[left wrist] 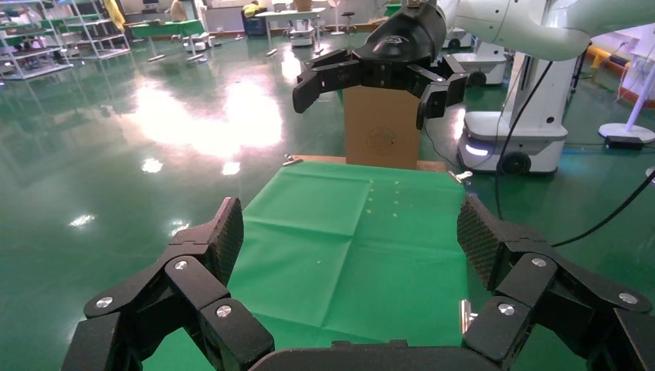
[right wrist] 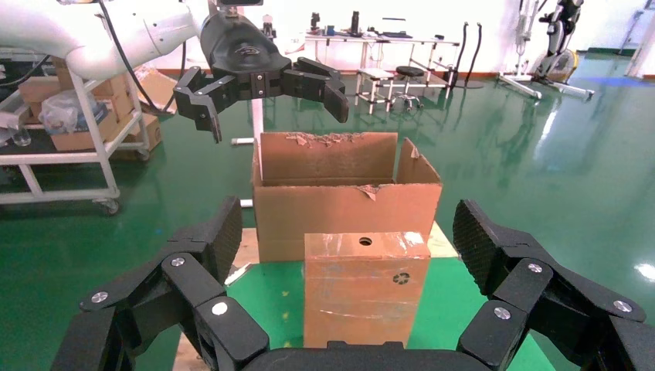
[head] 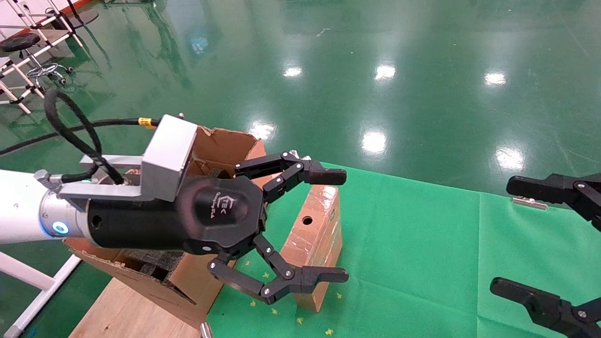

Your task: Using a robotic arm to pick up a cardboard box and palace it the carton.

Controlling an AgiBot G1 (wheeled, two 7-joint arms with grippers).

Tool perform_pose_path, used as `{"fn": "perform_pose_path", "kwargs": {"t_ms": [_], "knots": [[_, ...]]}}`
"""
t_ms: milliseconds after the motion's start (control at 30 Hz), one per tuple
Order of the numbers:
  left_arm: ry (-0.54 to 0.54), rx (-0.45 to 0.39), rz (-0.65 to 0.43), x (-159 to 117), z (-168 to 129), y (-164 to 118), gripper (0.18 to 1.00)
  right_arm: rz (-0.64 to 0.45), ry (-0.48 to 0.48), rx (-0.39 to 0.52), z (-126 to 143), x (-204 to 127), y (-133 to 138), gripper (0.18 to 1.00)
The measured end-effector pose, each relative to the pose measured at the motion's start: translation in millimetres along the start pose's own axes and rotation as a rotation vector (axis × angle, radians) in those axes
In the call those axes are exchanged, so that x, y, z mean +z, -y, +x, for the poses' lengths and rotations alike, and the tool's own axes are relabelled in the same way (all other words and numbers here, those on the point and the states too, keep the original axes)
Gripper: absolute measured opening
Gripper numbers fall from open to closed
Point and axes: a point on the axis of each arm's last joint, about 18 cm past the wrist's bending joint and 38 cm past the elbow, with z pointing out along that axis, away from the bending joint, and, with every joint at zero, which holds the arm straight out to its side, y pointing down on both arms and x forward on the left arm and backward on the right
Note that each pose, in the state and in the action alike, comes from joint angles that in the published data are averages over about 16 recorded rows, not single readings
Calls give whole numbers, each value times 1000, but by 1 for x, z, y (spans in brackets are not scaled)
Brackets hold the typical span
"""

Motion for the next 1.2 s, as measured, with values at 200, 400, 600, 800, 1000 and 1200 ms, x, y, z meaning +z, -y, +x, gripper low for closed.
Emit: {"fn": "perform_pose_path", "kwargs": {"t_ms": [200,400,600,800,1000,1200], "knots": [[0,0,0,0,0,0,1001,0,0,0,0,0,0,1001],[0,0,0,0,0,0,1001,0,0,0,0,0,0,1001],[0,0,0,0,0,0,1001,0,0,0,0,0,0,1001],[2,-2,-4,0,0,0,1001,0,0,0,0,0,0,993],[17,-22,-48,-2,-4,0,1001,0,0,0,0,0,0,967],[52,-82,-161,-6,-12,-2,1001,0,0,0,0,0,0,909]]}}
